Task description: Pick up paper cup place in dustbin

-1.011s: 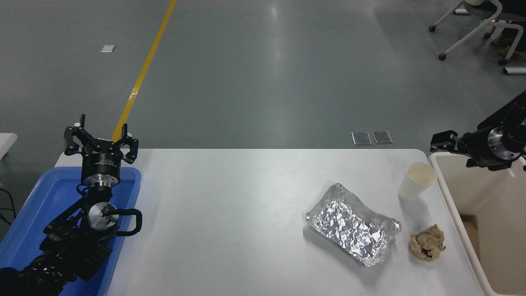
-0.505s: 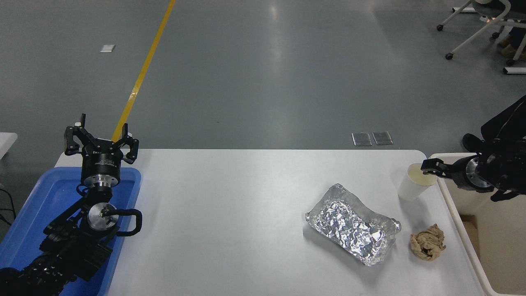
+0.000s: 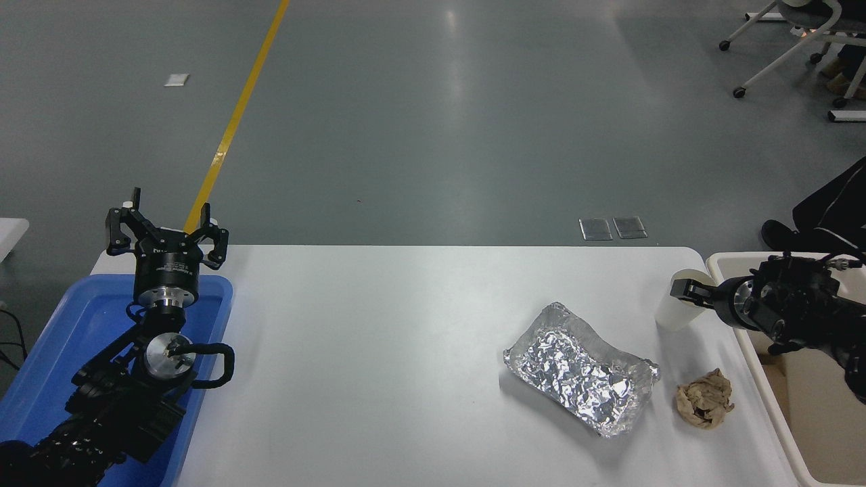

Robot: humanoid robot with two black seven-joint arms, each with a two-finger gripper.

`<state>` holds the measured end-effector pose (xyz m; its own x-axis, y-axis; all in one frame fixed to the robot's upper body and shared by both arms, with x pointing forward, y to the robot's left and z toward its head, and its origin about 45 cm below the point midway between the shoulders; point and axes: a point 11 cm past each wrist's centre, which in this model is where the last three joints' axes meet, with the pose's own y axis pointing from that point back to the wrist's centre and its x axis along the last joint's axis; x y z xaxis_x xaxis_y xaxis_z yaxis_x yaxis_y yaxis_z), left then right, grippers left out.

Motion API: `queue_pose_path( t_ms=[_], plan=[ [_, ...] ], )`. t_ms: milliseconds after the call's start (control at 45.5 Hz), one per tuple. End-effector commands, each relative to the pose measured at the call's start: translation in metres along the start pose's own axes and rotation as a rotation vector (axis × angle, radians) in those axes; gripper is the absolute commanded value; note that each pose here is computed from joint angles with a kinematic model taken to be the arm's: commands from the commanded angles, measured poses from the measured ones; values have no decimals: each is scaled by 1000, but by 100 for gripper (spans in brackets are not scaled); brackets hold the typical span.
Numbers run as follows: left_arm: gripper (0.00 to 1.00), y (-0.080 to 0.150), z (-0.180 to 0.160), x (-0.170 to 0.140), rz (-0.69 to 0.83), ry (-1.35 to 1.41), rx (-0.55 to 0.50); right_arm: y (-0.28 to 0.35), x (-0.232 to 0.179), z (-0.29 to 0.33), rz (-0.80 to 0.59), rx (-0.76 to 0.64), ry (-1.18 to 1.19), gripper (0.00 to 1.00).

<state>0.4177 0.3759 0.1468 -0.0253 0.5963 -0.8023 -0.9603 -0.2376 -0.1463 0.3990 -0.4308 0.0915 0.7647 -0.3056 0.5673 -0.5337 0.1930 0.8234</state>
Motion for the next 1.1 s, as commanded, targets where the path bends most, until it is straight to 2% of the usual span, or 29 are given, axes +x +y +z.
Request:
queue_pose_path(
  t_ms=[0, 198, 747, 901, 1077],
  plan=[
    [99, 0, 0, 0, 0, 0, 0, -2, -5, -2, -7, -4, 11, 0],
    [99, 0, 0, 0, -1, 1, 0, -1, 0, 4, 4, -6, -7, 0],
    [99, 0, 0, 0, -1, 1, 0, 22, 49, 28, 70, -21, -61, 0],
    [99, 0, 0, 0, 0, 0, 0, 41, 65, 37, 43, -6, -93, 0],
    [99, 0, 0, 0, 0, 0, 0, 96, 67, 39, -103, 82, -112, 0]
  ],
)
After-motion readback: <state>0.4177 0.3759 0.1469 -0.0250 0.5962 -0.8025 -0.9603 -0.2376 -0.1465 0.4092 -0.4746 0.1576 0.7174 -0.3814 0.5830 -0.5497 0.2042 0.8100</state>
